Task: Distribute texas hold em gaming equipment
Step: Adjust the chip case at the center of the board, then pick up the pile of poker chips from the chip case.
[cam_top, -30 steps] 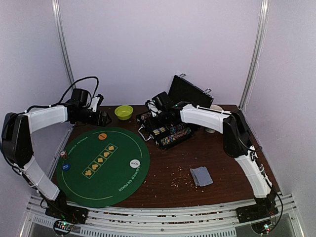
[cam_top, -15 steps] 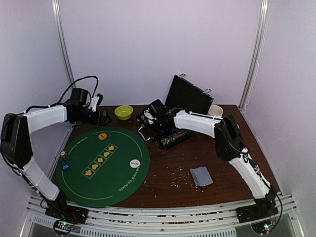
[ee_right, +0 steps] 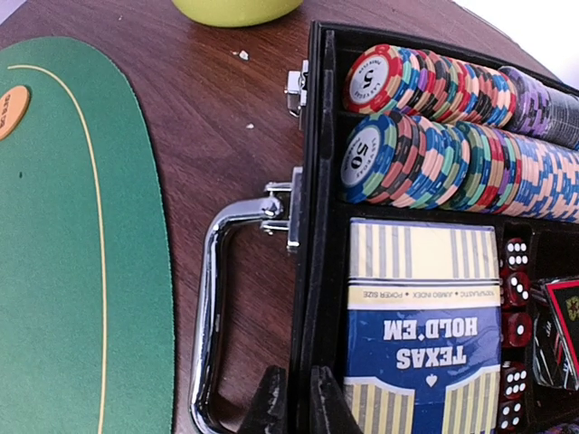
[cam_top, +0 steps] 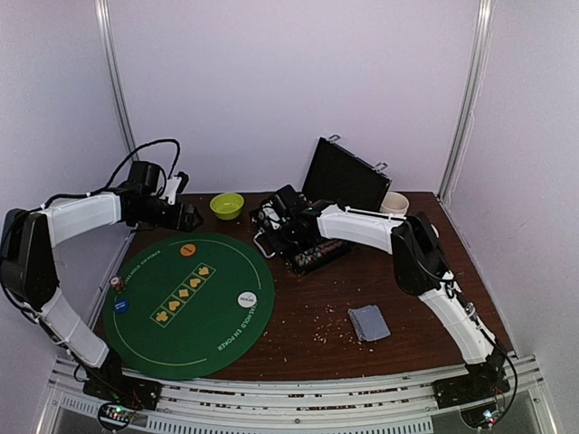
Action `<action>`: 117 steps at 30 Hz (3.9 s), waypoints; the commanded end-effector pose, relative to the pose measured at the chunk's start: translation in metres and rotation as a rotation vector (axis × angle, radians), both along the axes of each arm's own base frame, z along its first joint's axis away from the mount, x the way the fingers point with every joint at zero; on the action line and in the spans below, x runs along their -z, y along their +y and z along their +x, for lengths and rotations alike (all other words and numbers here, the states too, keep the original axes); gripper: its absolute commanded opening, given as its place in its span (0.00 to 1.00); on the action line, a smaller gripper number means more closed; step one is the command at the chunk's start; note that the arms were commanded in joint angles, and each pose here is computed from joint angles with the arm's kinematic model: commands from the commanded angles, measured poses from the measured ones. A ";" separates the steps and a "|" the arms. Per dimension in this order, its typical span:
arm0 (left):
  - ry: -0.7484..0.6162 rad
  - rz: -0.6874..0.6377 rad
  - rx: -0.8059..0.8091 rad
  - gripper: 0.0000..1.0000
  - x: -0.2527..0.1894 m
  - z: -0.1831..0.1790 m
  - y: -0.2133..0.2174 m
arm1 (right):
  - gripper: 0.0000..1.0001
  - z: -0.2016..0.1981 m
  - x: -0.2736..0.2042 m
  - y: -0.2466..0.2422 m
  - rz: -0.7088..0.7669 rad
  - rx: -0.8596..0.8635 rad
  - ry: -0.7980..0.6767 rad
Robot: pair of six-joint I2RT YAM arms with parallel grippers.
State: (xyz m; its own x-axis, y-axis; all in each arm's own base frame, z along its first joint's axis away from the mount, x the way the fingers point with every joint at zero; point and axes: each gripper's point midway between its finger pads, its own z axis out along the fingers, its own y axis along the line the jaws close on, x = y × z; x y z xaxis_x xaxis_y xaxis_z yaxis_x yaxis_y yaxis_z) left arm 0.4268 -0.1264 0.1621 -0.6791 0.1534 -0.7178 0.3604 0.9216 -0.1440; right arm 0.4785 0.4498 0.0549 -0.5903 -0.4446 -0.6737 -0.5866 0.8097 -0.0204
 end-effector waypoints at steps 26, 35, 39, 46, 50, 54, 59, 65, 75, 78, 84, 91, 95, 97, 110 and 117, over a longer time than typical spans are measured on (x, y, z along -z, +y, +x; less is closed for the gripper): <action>-0.070 0.018 0.010 0.87 -0.024 -0.006 0.004 | 0.00 -0.091 0.007 -0.037 -0.180 -0.240 0.181; -0.076 0.026 0.011 0.88 -0.027 -0.008 0.005 | 0.00 -0.123 0.009 -0.021 -0.198 -0.364 0.209; -0.071 0.027 0.013 0.88 -0.024 -0.009 0.005 | 0.00 -0.132 0.007 -0.020 -0.193 -0.393 0.219; -0.070 0.027 0.014 0.88 -0.024 -0.009 0.005 | 0.00 -0.153 0.007 -0.014 -0.215 -0.463 0.237; -0.070 0.027 0.016 0.88 -0.024 -0.010 0.005 | 0.00 -0.156 0.004 -0.015 -0.215 -0.472 0.242; -0.071 0.029 0.017 0.88 -0.024 -0.010 0.005 | 0.00 -0.153 -0.006 -0.014 -0.208 -0.469 0.221; -0.071 0.033 0.020 0.88 -0.023 -0.011 0.005 | 0.00 -0.142 -0.032 -0.007 -0.165 -0.454 0.176; -0.072 0.034 0.022 0.88 -0.023 -0.011 0.005 | 0.15 -0.130 -0.059 0.005 -0.088 -0.446 0.134; -0.073 0.037 0.025 0.88 -0.022 -0.011 0.005 | 0.41 -0.071 -0.097 0.011 0.095 -0.292 0.024; -0.074 0.038 0.027 0.88 -0.022 -0.011 0.005 | 0.46 -0.055 -0.087 0.011 0.067 -0.238 -0.001; -0.069 0.040 0.026 0.88 -0.020 -0.011 0.005 | 0.53 -0.025 -0.066 0.009 0.047 -0.139 -0.016; -0.061 0.045 0.024 0.88 -0.016 -0.011 0.006 | 0.60 -0.011 -0.034 0.004 0.024 -0.084 0.012; -0.057 0.045 0.023 0.88 -0.014 -0.011 0.006 | 0.58 -0.010 -0.019 0.001 0.010 -0.072 0.031; -0.055 0.044 0.026 0.88 -0.014 -0.011 0.005 | 0.58 -0.008 -0.013 0.000 0.005 -0.066 0.033; -0.049 0.048 0.029 0.88 -0.011 -0.011 0.005 | 0.45 0.002 0.013 -0.004 0.015 -0.031 0.063; -0.051 0.047 0.030 0.88 -0.011 -0.010 0.005 | 0.41 -0.029 0.015 0.012 -0.015 -0.156 0.102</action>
State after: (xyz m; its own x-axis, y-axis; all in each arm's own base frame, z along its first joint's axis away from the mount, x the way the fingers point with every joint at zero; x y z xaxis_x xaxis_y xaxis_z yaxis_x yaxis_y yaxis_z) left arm 0.4146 -0.1210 0.1702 -0.6555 0.1978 -0.7288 0.3831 0.9188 -0.0953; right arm 0.4689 0.4504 0.0645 -0.5956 -0.4765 -0.6467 -0.6438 0.7646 0.0297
